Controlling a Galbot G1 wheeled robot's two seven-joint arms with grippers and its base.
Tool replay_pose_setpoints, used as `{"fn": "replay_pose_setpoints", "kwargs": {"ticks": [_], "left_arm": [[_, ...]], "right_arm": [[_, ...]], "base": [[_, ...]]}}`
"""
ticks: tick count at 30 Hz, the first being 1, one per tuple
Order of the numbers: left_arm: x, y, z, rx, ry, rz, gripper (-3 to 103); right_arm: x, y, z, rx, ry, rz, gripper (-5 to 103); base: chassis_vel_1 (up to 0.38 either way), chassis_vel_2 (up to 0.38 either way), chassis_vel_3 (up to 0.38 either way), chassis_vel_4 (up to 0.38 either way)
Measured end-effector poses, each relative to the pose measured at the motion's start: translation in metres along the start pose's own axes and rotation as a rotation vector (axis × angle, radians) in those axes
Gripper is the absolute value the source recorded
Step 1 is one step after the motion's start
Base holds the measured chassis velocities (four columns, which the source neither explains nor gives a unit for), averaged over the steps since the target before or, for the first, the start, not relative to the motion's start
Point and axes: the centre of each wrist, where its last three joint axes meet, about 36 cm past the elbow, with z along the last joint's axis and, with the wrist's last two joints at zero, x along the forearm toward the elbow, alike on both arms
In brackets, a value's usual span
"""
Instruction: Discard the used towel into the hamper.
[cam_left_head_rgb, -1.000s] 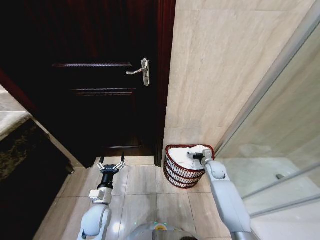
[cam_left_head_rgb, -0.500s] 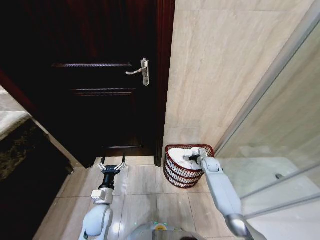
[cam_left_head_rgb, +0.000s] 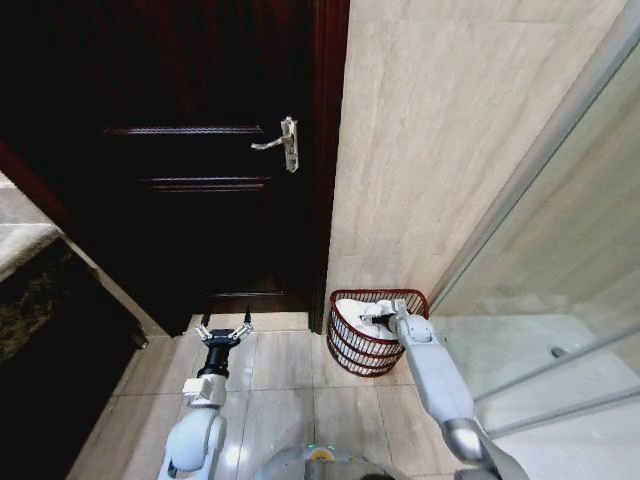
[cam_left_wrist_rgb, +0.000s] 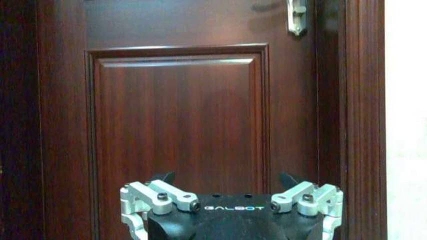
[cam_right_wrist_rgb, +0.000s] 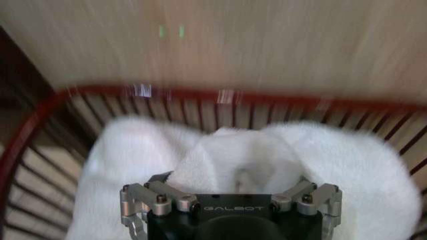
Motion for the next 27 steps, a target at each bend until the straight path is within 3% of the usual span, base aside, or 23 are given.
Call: {"fn": "replay_pose_setpoints", "kwargs": {"ticks": [4, 5, 7, 9, 10, 13, 18, 27], "left_arm": [[-0.001, -0.001, -0.002, 0.005, -0.005, 0.002, 100], [-0.002, -0.002, -0.003, 0.009, -0.010, 0.001, 100], [-0.002, -0.003, -0.004, 0.012, -0.013, -0.002, 100], [-0.001, -0.004, -0.004, 0.024, -0.013, -0.009, 100], [-0.001, -0.004, -0.004, 0.024, -0.013, -0.009, 100], [0.003, -0.005, -0.003, 0.040, -0.016, -0.018, 100], [0.011, -0.005, 0.000, 0.081, -0.028, -0.032, 100], [0.020, -0.001, 0.009, 0.083, -0.043, -0.030, 100]], "right_arm": [[0.031, 0.001, -0.007, 0.023, -0.103, 0.011, 100], [0.056, 0.005, -0.007, 0.033, -0.233, -0.009, 100], [0.075, 0.009, -0.003, 0.041, -0.349, -0.021, 100], [0.103, 0.023, 0.013, 0.039, -0.549, -0.050, 100], [0.103, 0.023, 0.013, 0.039, -0.549, -0.050, 100], [0.122, 0.043, 0.046, 0.071, -0.706, -0.016, 100], [0.135, 0.073, 0.095, 0.108, -0.770, 0.128, 100], [0.172, 0.097, 0.114, 0.088, -0.764, 0.176, 100]], "base": [[0.000, 0.000, 0.000, 0.000], [0.000, 0.000, 0.000, 0.000], [0.000, 0.000, 0.000, 0.000], [0.000, 0.000, 0.000, 0.000], [0.000, 0.000, 0.000, 0.000], [0.000, 0.000, 0.000, 0.000], [0.000, 0.000, 0.000, 0.000], [0.000, 0.000, 0.000, 0.000]]}}
